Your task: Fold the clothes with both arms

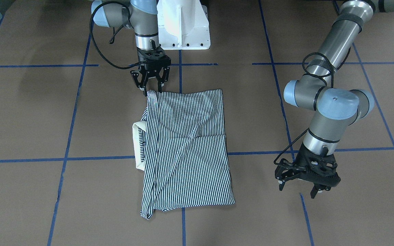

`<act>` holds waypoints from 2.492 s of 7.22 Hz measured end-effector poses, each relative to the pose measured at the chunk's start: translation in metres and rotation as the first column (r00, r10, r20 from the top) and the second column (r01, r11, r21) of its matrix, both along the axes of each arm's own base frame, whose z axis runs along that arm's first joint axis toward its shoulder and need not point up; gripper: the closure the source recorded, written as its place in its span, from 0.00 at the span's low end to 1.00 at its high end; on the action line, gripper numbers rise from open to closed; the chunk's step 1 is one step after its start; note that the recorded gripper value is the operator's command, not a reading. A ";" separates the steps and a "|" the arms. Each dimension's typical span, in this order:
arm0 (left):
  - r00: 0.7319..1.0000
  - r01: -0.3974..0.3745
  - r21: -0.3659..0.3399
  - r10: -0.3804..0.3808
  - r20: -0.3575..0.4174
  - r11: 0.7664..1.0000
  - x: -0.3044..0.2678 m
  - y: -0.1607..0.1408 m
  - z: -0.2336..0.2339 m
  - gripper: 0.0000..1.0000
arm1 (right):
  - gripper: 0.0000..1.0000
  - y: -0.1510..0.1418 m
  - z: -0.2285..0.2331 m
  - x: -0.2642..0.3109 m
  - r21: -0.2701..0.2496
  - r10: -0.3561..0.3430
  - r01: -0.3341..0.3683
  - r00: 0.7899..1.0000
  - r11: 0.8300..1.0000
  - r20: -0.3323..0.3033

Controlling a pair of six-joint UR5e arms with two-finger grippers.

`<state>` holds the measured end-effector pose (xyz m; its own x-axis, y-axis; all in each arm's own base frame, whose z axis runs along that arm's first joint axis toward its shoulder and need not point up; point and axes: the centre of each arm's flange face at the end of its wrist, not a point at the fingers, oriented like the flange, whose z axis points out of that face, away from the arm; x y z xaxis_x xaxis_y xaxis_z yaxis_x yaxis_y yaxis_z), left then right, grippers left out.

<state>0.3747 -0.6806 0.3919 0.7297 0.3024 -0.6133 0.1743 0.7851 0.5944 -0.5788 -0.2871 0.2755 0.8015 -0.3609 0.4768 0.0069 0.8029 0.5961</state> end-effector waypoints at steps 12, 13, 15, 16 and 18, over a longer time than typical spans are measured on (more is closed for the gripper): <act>1.000 -0.002 0.000 0.002 0.000 1.000 0.002 0.000 -0.001 0.00 | 0.00 0.016 0.046 0.050 -0.136 0.165 -0.155 0.984 0.979 0.061; 1.000 -0.001 0.001 0.001 -0.002 1.000 0.002 0.000 -0.002 0.00 | 0.00 0.017 0.041 0.051 -0.135 0.165 -0.154 0.983 0.979 0.075; 0.999 0.002 -0.017 -0.003 -0.045 1.000 0.007 0.006 -0.015 0.00 | 0.00 -0.002 0.021 0.070 -0.165 0.170 -0.144 0.974 0.976 0.152; 0.994 -0.015 -0.048 0.009 -0.109 0.999 0.016 0.018 -0.032 0.00 | 0.00 -0.021 0.013 0.086 -0.207 0.168 -0.124 0.963 0.971 0.210; 0.968 -0.035 -0.152 -0.004 -0.252 0.988 0.036 0.063 -0.076 0.00 | 0.00 -0.053 0.002 0.113 -0.269 0.182 -0.096 0.931 0.958 0.316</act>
<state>0.4104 -0.6179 0.3163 0.5425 0.1996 -0.8160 0.2894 0.8675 0.4046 -0.4662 -0.3397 0.2772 0.6132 -0.0951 0.7842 -0.2802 0.9020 0.3285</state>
